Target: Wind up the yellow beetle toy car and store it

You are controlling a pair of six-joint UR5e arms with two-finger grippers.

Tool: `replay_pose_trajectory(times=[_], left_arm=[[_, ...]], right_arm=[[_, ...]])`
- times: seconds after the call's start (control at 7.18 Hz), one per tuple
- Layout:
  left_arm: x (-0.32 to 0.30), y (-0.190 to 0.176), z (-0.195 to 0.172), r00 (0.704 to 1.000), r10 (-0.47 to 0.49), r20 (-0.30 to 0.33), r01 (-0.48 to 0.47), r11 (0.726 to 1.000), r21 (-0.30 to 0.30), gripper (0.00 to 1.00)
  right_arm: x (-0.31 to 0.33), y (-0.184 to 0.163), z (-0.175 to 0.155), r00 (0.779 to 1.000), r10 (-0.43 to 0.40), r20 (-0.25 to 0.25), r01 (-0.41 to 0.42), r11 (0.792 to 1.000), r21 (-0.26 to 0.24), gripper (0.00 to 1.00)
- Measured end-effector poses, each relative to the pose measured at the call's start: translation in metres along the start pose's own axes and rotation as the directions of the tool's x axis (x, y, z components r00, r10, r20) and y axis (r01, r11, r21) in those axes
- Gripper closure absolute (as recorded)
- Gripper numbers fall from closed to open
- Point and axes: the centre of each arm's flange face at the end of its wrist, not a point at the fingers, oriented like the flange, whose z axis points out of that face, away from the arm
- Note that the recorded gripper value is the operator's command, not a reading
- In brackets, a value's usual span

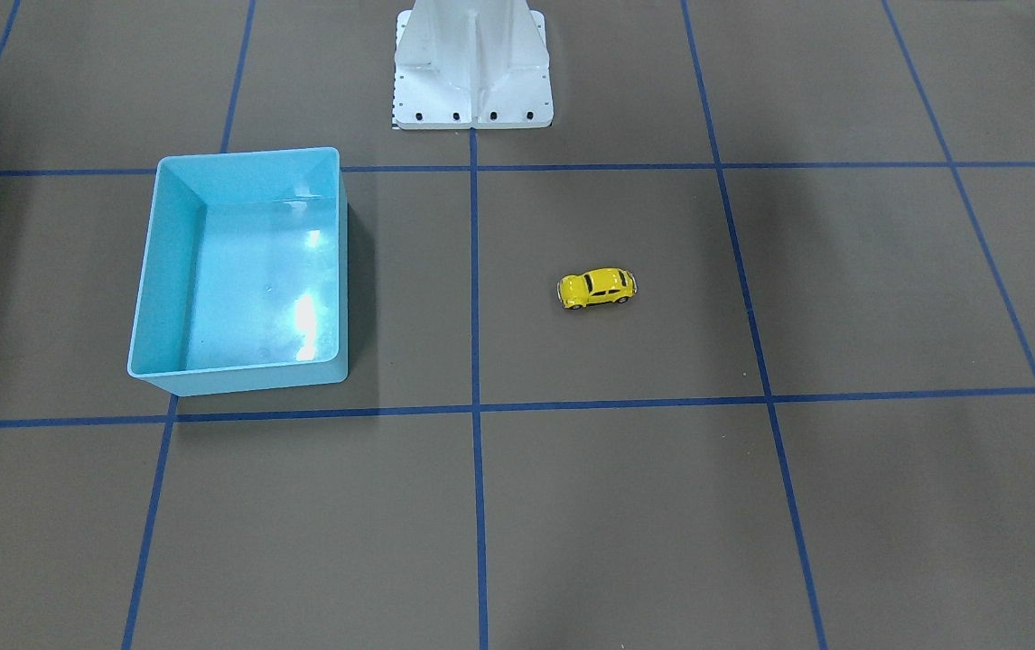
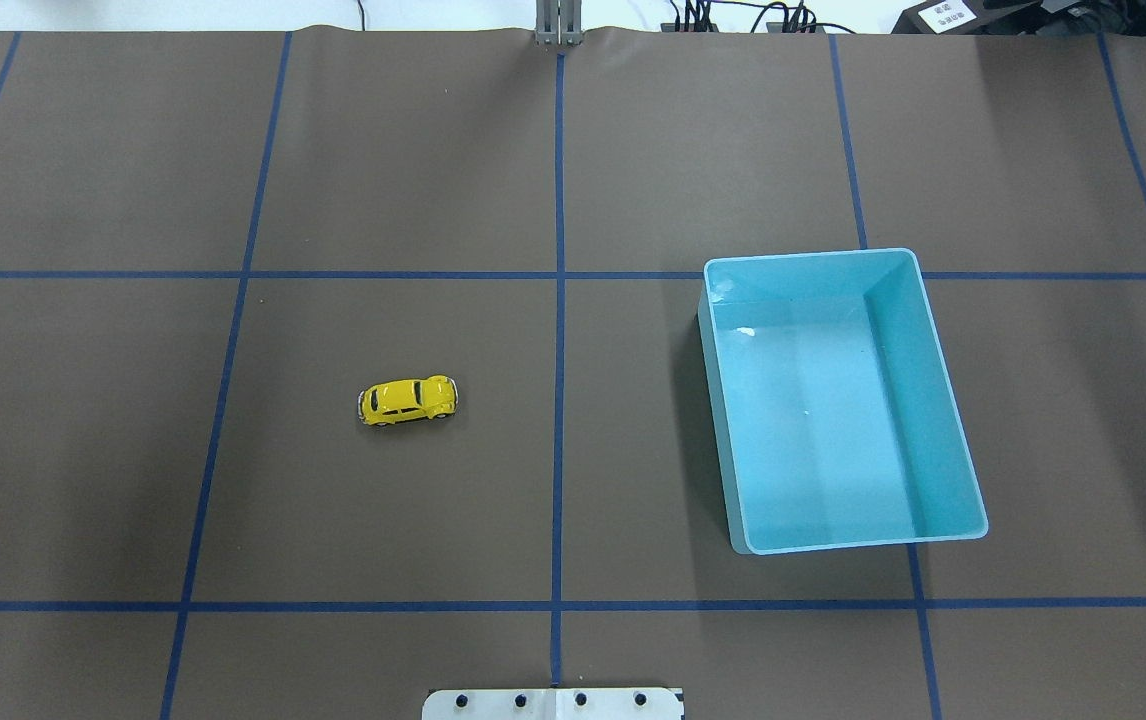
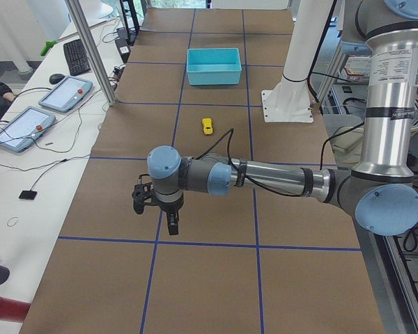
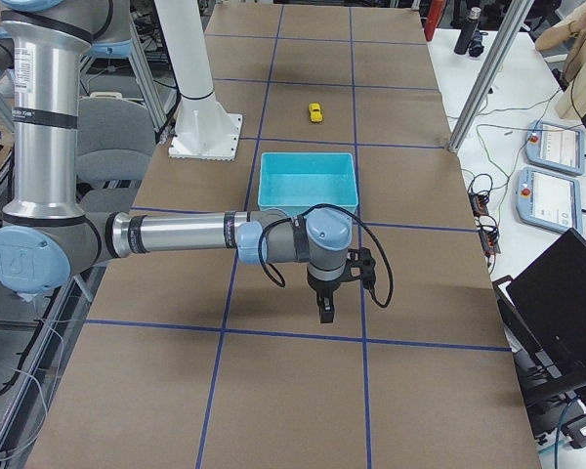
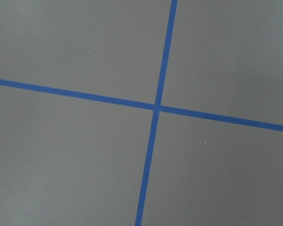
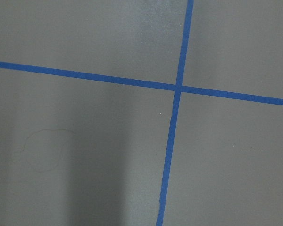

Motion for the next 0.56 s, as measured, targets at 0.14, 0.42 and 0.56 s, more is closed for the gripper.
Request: replay_pose_trajectory(times=[0.14,0.42,0.56], left_arm=[[-0.0019,0.002,0.001,1.0,-0.003,0.0,0.003,1.0,-0.003,0.0],[-0.0057,0.0051,0.003,1.0,-0.01,0.002,0.01,1.0,-0.008,0.0],[-0.006,0.0052,0.0031,1.0,-0.01,0.004,0.01,1.0,-0.007,0.0]], right_arm=[[-0.0028,0.0005,-0.0033,1.0,0.008,-0.001,-0.009,1.0,-0.008,0.0],[-0.0061,0.0025,-0.0082,1.0,0.012,-0.019,-0.012,1.0,-0.013,0.0],[-0.004,0.0027,-0.0081,0.999,0.012,-0.041,-0.013,1.0,-0.015,0.0]])
